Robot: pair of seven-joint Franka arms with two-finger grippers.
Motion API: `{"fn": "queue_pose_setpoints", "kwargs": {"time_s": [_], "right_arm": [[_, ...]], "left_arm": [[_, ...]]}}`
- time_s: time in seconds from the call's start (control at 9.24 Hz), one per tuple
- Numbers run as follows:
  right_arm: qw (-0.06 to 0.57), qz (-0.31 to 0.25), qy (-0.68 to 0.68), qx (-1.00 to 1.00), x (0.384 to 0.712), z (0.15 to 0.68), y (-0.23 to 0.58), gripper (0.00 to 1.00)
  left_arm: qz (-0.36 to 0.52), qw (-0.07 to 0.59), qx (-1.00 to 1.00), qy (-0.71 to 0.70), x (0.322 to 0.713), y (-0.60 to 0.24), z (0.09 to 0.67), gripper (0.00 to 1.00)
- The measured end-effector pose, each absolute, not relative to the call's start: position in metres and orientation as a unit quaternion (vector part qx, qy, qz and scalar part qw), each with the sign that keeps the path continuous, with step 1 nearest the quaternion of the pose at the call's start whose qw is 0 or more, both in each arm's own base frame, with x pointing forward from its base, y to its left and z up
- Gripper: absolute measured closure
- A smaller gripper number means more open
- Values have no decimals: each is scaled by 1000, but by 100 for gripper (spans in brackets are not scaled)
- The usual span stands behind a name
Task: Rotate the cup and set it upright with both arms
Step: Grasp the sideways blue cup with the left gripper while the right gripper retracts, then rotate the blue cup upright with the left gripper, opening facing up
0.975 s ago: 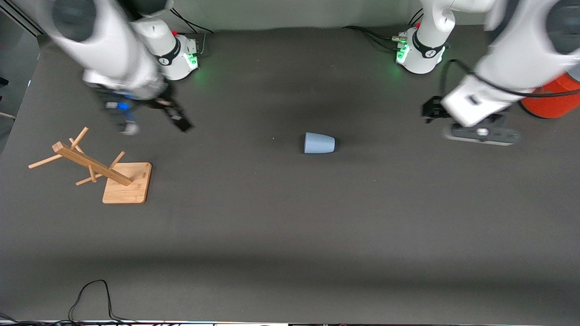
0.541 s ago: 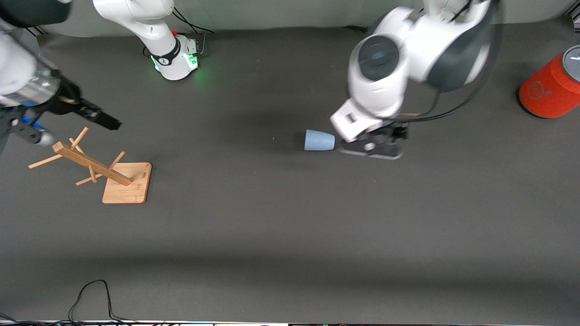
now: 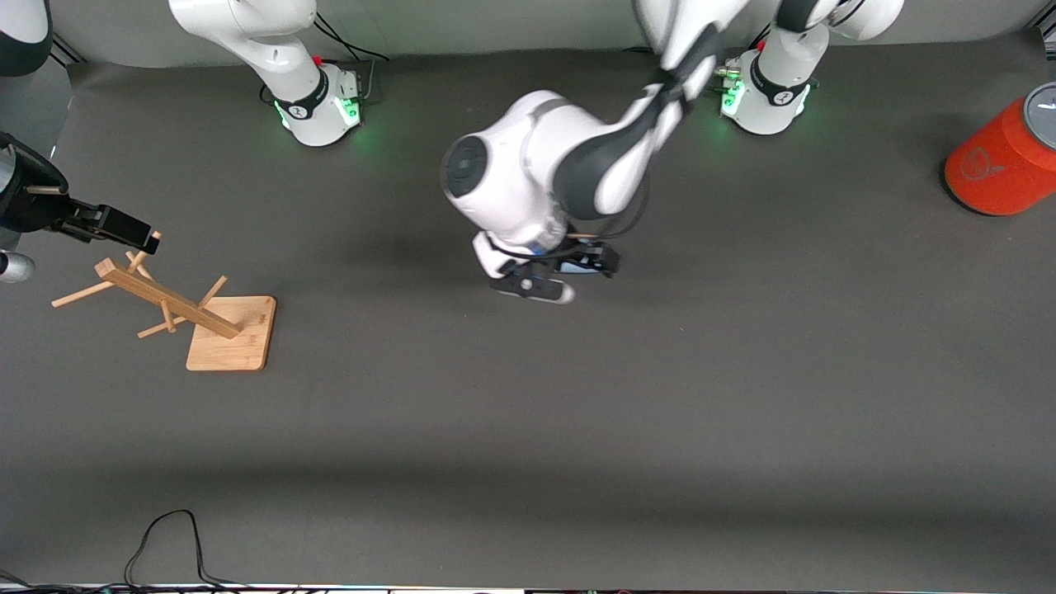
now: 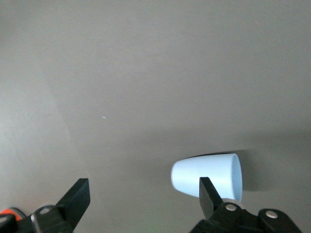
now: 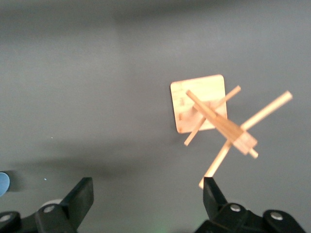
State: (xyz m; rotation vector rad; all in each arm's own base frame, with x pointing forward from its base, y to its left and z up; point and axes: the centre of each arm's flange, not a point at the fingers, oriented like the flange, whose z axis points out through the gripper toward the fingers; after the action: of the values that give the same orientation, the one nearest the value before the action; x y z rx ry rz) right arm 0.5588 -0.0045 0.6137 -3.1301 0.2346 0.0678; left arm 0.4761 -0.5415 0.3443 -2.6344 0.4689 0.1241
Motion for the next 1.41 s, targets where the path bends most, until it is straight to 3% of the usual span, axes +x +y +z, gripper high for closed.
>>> {"fn": "queue_pose_setpoints", "kwargs": {"time_s": [0.54,1.19,1.3,1.41], "right_arm": [[-3,8,33,-999,569,607,-11,0],[-3,7,29,-1000,570,606,-12,0],[-3,7,29,-1000,570,606,-12,0],[-3,7,28,-1000,570,606,-12,0]], "left_arm": [[60,295,-923,240,408,-591,251,1],[79,335,-890,299,396,-591,200,7],[79,341,-885,307,394,-590,193,16],[80,344,-880,317,392,-589,188,36]]}}
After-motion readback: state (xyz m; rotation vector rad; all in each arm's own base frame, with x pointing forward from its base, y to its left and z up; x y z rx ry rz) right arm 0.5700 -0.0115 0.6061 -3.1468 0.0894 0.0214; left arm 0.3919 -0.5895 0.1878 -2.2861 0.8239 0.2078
